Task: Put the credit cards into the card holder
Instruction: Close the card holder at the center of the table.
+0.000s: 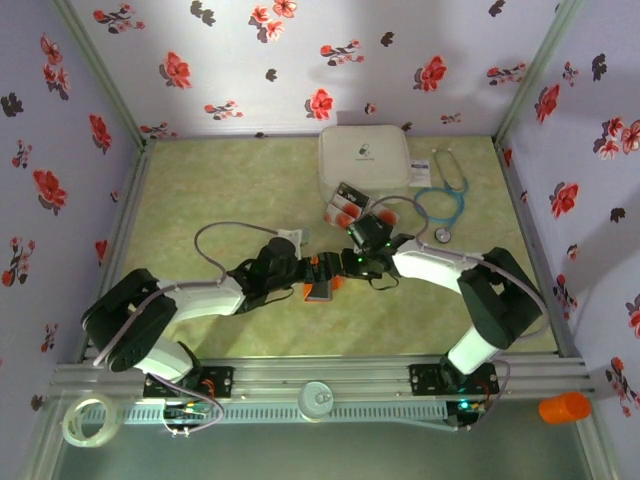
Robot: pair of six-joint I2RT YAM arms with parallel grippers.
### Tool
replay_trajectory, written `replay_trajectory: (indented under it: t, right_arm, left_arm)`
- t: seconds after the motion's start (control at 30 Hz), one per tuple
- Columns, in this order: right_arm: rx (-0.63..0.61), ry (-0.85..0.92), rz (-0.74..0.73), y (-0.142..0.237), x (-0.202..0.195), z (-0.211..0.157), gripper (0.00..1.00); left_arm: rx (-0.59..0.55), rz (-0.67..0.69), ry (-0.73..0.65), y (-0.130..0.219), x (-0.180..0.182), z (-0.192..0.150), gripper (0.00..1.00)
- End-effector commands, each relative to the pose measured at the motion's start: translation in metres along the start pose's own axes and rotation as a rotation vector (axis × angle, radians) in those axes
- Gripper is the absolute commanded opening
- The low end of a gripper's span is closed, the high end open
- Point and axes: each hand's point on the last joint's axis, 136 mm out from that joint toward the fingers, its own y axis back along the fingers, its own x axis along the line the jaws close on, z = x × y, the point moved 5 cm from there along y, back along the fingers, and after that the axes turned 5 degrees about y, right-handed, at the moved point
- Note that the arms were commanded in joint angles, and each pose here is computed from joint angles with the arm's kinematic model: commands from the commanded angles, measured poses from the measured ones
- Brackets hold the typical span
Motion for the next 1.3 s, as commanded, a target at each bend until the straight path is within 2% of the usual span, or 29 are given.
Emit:
replay_trajectory:
  t: [0.0,0.27,0.47,0.6,0.73,0.87,1.0,1.27]
  right_arm:
    - [-0.065,-0.014,-0.006,0.030,-0.007,0.010,0.41]
    - [-0.100,-0.085,-0.064,0.055,-0.043,-0.003,0.44]
    - [-0.120,-0.118,-0.057,0.065,-0.055,-0.010,0.44]
    - [-0.107,-0.109,-0.043,0.066,-0.054,-0.012,0.44]
    - [-0.105,-0.100,-0.018,0.067,-0.050,-0.011,0.45]
    - [-0.099,-0.094,0.009,0.067,-0.045,-0.010,0.45]
    - [-0.083,-0.089,0.041,0.064,-0.041,-0.009,0.45]
    - [-0.070,-0.093,0.124,0.059,-0.028,-0.007,0.45]
  left_arm:
    - [0.031,-0.027,0.006,-0.009,-0.007,-0.007,1.00]
    - [0.076,-0.007,0.022,-0.025,0.003,-0.017,1.00]
    - [0.117,0.017,0.004,-0.034,0.002,-0.025,1.00]
    - [0.151,0.143,-0.032,-0.035,0.013,-0.035,1.00]
    - [0.158,0.284,-0.012,-0.029,0.036,-0.045,1.00]
    - [0.143,0.400,0.009,-0.014,0.051,-0.051,1.00]
    - [0.116,0.454,0.002,-0.004,0.054,-0.056,1.00]
    - [0.045,0.415,-0.044,0.004,0.031,-0.031,1.00]
